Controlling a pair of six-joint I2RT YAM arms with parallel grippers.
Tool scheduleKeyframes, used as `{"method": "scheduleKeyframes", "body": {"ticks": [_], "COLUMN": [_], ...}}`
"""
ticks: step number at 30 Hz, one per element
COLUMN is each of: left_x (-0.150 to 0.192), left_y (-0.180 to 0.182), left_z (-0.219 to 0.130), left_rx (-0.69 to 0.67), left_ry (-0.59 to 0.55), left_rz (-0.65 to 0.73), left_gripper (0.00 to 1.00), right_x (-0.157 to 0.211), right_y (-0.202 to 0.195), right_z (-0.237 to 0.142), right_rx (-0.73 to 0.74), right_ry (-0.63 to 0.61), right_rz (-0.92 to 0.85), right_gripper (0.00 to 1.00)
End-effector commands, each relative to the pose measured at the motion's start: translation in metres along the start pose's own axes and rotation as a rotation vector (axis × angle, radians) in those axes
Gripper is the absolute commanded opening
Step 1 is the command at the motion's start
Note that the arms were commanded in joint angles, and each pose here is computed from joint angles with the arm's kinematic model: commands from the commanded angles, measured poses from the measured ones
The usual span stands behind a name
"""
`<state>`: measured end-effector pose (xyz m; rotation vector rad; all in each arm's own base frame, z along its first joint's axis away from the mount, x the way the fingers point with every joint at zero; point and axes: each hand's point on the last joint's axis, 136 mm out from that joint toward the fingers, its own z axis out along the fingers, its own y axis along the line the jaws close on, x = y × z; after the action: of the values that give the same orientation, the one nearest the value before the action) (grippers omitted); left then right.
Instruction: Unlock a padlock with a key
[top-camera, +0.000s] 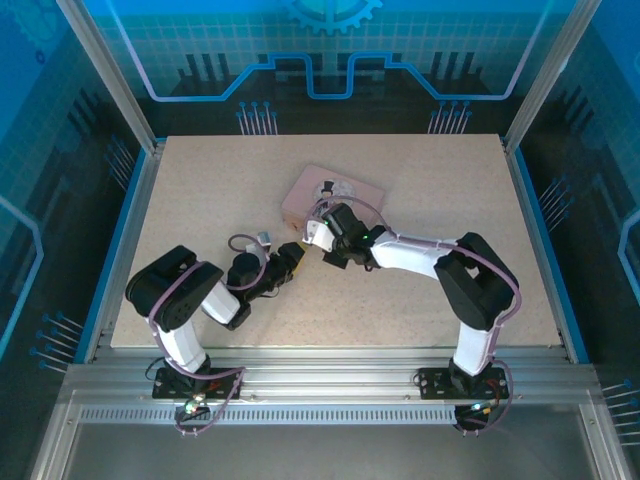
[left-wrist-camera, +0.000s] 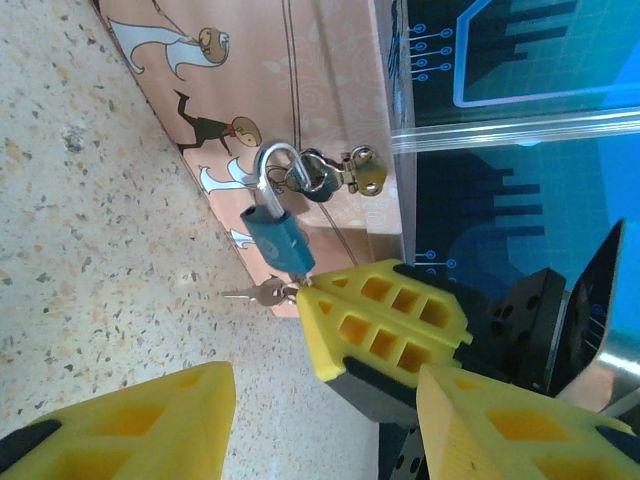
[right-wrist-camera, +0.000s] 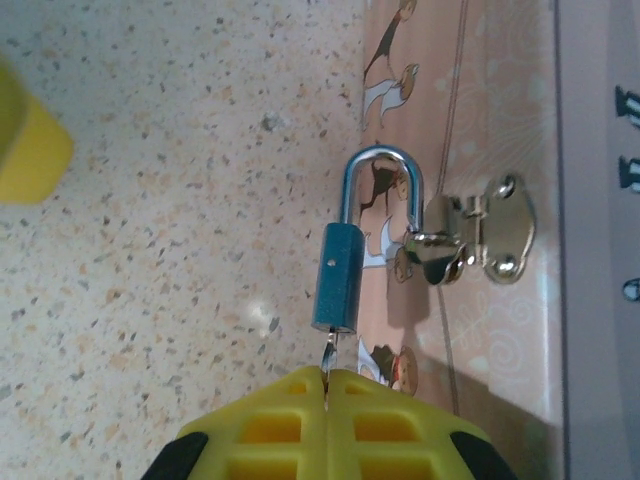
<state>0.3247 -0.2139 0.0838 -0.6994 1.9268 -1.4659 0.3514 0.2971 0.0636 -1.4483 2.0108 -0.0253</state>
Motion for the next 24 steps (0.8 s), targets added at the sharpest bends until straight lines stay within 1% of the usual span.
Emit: {"method": "scheduleKeyframes", "body": {"ticks": [1,6,10,19,24], "left_x": [-0.008,-0.012,-0.019,-0.034,-0.039], "left_y": [-0.008,-0.012,-0.012,-0.018,-0.021], "left_z": [-0.004,-0.005,-0.014,-0.026,-0.027], "left_rx": [0.027,0.036,0.032,0.033,-0.045], "left_ry": [-0.038,-0.06,-0.1,-0.145,-0.14], "left_rz": [0.028,0.035,0.043,0.05,0.1], "left_gripper": [0.52,0.53,0.54,0.55,0.55], "right_x": [-0.023,-0.046,-0.055,-0.039,-0.036], "right_y": [-0.01,-0.01,-0.001,0.028,0.04], "right_z": [-0.017,-0.008,-0.015,-0.045,-0.068], "right_rx": [0.006,-0.045,-0.066,-0.09,-0.115], "right_ry": [-0.098,-0.14,-0.166,-0.158,-0.179], "right_rz": [-0.011,0.002,0.022,0.094,0.178], "right_gripper": [0.0,0.0,0.0,0.0,0.0]}}
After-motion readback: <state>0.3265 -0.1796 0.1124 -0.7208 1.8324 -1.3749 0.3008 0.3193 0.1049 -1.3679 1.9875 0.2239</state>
